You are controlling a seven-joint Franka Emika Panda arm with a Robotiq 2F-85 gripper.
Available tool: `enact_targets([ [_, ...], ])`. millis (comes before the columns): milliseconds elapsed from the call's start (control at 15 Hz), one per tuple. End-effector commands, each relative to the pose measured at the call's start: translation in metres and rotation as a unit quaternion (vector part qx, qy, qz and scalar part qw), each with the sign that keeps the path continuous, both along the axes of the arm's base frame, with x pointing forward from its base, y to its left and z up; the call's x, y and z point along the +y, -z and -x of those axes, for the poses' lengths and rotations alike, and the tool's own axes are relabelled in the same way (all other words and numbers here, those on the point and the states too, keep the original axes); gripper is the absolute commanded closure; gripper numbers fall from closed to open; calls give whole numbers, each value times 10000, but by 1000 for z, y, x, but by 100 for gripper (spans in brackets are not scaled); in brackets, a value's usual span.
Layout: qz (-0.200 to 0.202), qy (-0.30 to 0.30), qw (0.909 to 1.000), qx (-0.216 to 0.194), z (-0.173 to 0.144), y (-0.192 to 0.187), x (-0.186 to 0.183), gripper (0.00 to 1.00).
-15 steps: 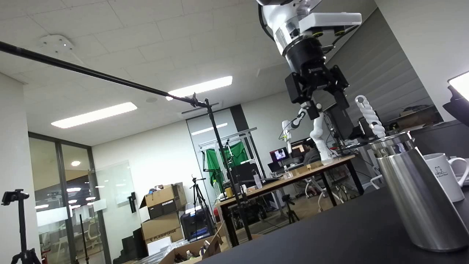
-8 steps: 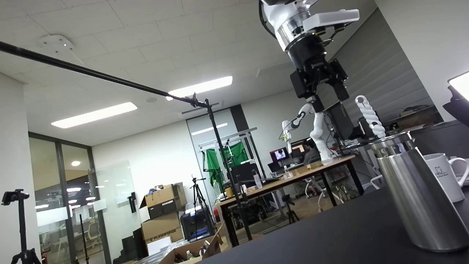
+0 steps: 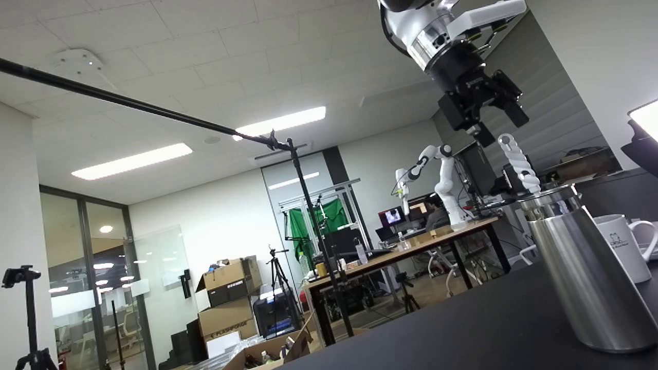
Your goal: Stir in the silver cup using the white rod.
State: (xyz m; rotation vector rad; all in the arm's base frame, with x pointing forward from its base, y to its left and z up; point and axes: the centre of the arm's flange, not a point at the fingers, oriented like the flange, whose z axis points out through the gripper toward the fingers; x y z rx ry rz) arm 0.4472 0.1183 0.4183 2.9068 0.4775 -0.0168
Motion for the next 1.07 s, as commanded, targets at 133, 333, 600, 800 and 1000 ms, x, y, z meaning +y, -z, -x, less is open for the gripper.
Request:
enact_targets([
  [133,28,188,9995,234,-7,20,2,0],
  [333,22,200,9996,203,-8,28,1,33],
  [600,-49,213,9996,176,-9,30,-1,61],
  [800,-98,263,9994,185,-10,29,-4,83],
  [1000,-237,351,9989,192,-10,26,-10,100],
])
